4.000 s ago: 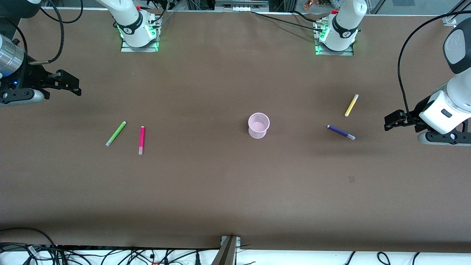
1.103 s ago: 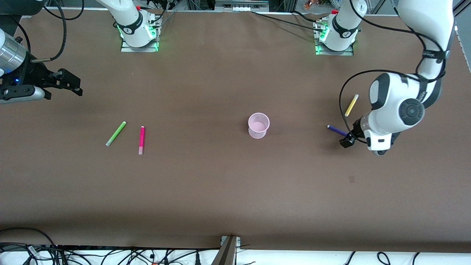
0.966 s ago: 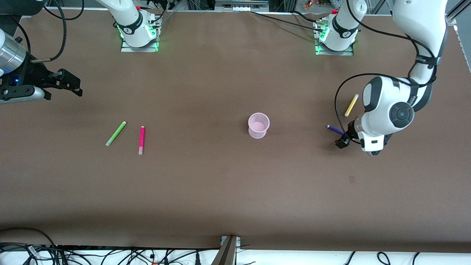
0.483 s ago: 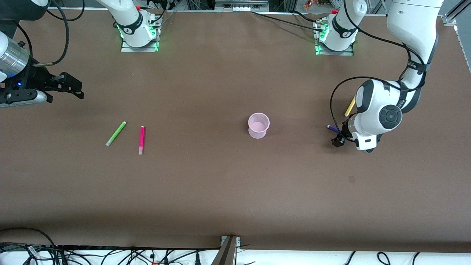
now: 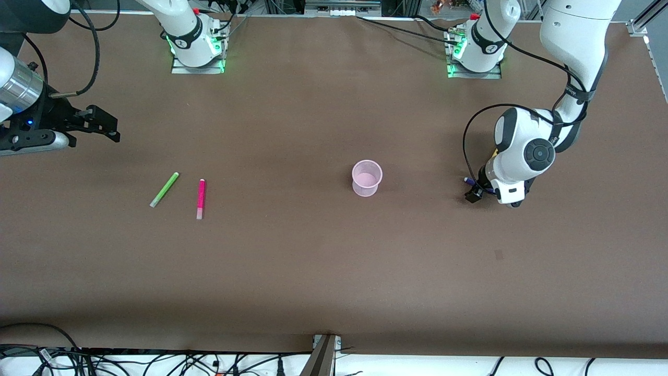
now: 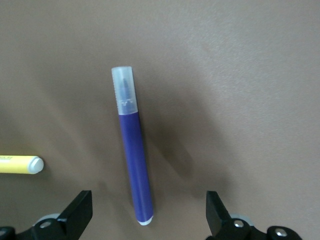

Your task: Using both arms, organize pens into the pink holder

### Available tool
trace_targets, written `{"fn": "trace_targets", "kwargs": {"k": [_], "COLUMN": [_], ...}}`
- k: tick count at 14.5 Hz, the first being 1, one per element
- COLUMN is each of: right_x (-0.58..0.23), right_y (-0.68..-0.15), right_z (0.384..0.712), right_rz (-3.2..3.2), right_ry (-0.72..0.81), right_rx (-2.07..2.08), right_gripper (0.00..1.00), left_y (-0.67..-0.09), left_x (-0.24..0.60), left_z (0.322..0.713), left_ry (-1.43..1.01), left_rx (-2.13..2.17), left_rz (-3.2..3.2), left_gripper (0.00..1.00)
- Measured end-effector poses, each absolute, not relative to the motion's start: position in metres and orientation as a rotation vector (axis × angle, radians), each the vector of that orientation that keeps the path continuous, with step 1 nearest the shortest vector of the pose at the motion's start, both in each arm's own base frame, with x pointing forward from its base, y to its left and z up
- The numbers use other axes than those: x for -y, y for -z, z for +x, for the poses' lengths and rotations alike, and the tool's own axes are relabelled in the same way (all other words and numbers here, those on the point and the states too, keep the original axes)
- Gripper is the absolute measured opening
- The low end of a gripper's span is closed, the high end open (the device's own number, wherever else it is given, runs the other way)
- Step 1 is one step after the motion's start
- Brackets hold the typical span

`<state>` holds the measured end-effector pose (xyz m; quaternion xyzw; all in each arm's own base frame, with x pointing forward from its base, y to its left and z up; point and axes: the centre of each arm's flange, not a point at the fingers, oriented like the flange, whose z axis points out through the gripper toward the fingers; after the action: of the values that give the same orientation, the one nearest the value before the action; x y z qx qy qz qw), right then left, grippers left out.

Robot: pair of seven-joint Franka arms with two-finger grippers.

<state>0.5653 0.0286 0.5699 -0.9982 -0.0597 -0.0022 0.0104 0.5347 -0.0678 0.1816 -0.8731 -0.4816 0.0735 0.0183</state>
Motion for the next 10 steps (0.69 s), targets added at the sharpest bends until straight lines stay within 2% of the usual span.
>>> {"fn": "trace_targets", "kwargs": {"k": [2, 5, 6, 8, 10], "right_x": [-0.0287, -0.0287, -0.0287, -0.0287, -0.0287], "right_y": [-0.5685, -0.5685, -0.5684, -0.5682, -0.5680], "right_z": [0.5659, 0.5660, 0.5660, 0.5661, 0.5661], "right_rz": [-3.116, -3.116, -3.116, -3.116, -3.116], "right_ry": [0.003, 0.003, 0.003, 0.002, 0.002], "right_rx": [0.186, 0.186, 0.186, 0.186, 0.186], "right_gripper": [1.00, 1.00, 1.00, 1.00, 1.00], "left_y": [-0.1804, -0.1793, -0.1789, -0.1779, -0.1774], "left_x": [0.0679, 0.0687, 0.0687, 0.0686, 0.0686], "left_z": [0.5323, 0.5299, 0.5291, 0.5278, 0.5272], "left_ry": [-0.233, -0.238, -0.240, -0.244, -0.246], "left_rx": [1.494, 1.490, 1.489, 1.488, 1.487], "left_rz": [-2.709, -2.708, -2.707, -2.705, -2.704], "left_gripper": [1.00, 0.73, 0.72, 0.62, 0.61]}}
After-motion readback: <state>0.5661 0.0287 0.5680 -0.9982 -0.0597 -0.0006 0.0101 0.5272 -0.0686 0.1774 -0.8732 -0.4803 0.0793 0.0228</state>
